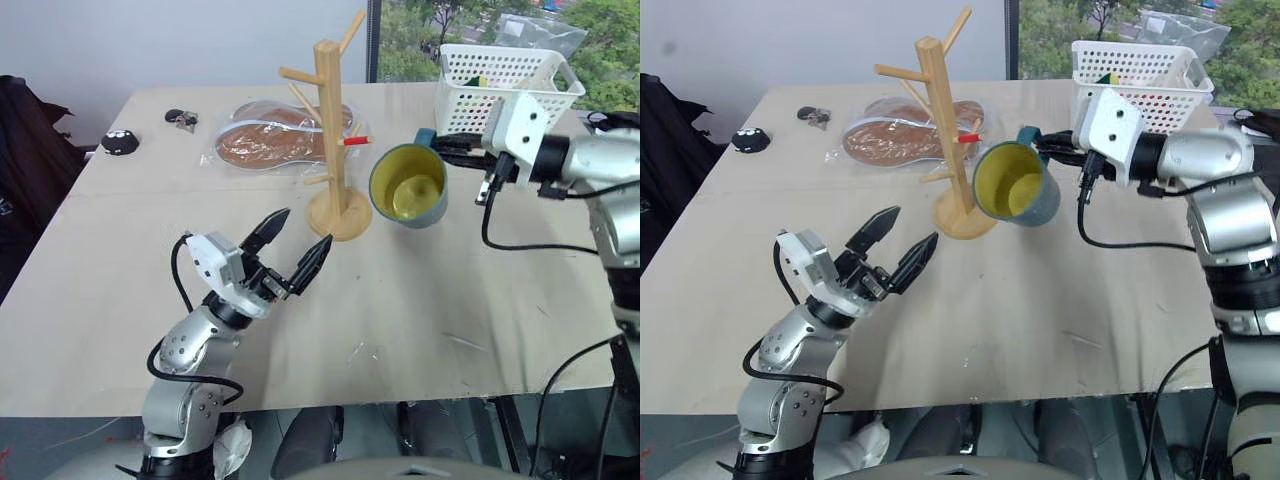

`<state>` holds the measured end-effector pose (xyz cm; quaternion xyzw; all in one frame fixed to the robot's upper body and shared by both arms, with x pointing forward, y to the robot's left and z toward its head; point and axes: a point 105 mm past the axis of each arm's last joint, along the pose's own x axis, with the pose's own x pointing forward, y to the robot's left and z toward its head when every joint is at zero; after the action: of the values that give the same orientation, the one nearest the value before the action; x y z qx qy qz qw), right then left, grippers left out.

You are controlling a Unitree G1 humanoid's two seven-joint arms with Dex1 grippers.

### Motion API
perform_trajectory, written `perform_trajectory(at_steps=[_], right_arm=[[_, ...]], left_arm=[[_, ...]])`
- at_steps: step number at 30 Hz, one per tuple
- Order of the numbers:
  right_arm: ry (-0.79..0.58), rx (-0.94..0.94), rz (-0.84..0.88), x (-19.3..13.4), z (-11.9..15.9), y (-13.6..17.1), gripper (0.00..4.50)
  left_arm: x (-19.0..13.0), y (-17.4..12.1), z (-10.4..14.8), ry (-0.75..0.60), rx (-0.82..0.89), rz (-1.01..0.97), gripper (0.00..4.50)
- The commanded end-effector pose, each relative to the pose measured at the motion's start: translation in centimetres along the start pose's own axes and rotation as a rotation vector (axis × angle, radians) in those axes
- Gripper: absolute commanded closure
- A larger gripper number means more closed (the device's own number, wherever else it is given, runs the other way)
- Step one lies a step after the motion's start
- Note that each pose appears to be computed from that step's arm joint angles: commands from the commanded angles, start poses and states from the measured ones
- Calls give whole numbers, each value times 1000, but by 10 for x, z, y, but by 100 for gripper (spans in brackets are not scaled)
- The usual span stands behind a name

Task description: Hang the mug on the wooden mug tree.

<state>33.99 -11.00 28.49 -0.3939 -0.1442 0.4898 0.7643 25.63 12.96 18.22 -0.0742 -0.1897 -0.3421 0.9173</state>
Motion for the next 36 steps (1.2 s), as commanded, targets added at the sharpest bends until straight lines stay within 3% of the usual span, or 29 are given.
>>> perform_trajectory(at_steps=[1,13,33,34,35,36], right_arm=[[-19,-91,36,2,16,-15,443],[27,-244,134,38,16,-31,443],[28,-304,130,72,20,-46,443],[30,-307,126,73,20,-47,385],[33,-309,124,73,19,-47,374],[38,-311,122,73,18,-48,326]], left_arm=[[4,-9,16,-75,29,-24,0],[10,-14,18,-98,47,-65,0],[4,-14,21,-125,67,-25,0],[4,-14,21,-125,67,-24,0],[4,-14,21,-126,68,-23,0],[4,-14,21,-127,68,-23,0]])
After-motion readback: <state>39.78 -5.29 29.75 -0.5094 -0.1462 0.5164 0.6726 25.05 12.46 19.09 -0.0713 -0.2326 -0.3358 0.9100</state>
